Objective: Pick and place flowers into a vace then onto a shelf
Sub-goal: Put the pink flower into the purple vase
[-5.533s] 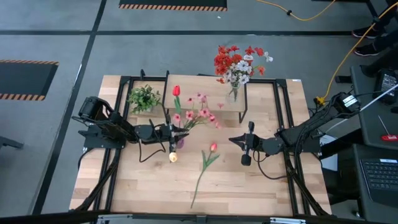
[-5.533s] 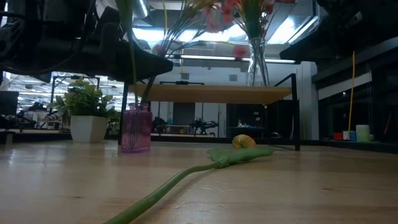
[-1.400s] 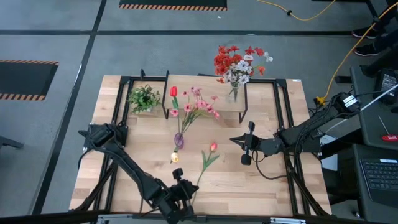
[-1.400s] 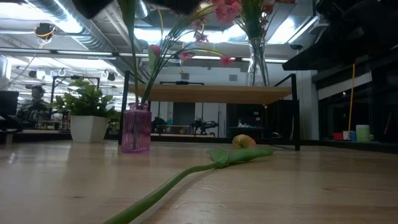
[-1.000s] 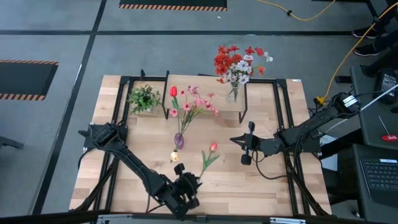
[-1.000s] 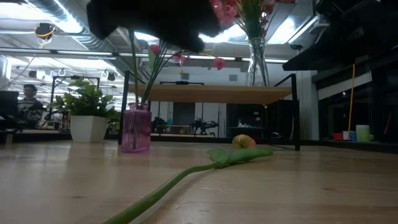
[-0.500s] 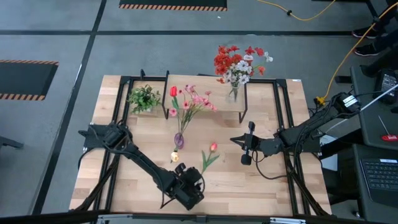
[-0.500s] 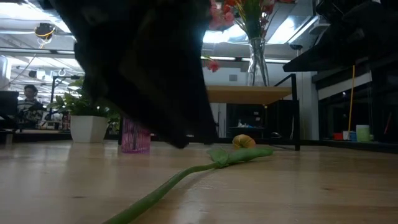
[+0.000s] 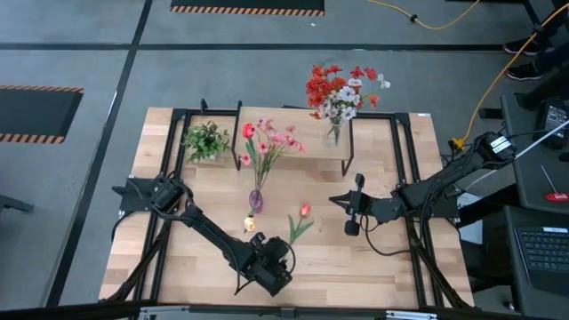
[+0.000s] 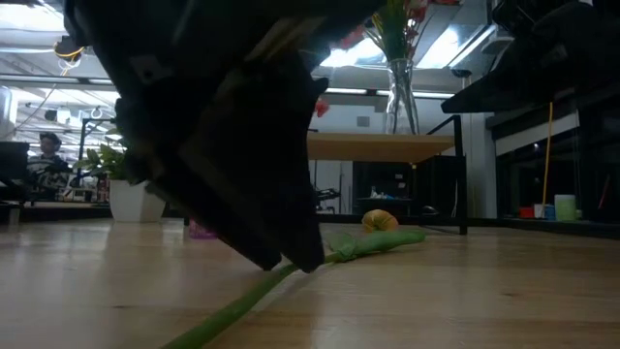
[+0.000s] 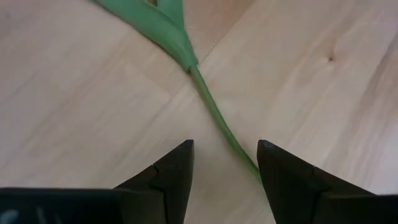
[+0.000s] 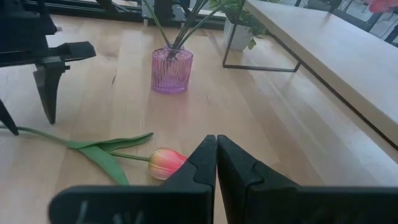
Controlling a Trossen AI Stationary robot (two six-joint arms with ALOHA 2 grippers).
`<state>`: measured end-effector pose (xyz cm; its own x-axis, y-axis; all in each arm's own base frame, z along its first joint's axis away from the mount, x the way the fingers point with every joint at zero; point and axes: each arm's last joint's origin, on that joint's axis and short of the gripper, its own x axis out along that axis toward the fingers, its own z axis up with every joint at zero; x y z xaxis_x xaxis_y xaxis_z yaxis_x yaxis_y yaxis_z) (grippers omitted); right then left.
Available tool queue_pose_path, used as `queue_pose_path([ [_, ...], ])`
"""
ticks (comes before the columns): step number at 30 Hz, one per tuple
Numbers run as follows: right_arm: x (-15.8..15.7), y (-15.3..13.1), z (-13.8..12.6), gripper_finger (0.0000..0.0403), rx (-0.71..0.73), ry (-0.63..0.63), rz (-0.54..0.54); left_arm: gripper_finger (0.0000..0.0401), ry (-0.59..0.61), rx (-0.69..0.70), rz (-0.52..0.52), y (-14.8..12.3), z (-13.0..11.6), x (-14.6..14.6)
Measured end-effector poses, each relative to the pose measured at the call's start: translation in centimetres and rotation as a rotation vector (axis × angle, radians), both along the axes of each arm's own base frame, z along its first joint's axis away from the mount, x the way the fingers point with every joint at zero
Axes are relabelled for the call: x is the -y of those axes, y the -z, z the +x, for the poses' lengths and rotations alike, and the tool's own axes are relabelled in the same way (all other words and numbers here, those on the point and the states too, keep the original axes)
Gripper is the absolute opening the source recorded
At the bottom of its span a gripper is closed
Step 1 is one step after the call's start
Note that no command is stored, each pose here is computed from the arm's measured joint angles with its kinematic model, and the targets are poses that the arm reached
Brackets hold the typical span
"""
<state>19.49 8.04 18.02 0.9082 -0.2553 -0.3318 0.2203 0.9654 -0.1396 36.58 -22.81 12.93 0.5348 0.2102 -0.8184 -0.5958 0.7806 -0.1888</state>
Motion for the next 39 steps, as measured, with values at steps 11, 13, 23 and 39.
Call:
queue_pose_path([
  [11,0.0,0.0,0.0,0.0016,-0.002,0.0,-0.001,0.016,-0.024,-0.021,-0.004,0.6,0.0,0.0],
  [13,0.0,0.0,0.0,0.0016,-0.002,0.0,-0.001,0.0142,-0.017,-0.03,-0.004,0.6,-0.2,0.2],
  [23,0.0,0.0,0.0,0.0016,-0.002,0.0,-0.001,0.0009,-0.001,-0.079,-0.004,0.9,-1.1,0.7],
  [39,0.0,0.0,0.0,0.0016,-0.002,0.0,-0.001,0.0005,0.102,-0.1,-0.029,0.1,-2.1,2.1],
])
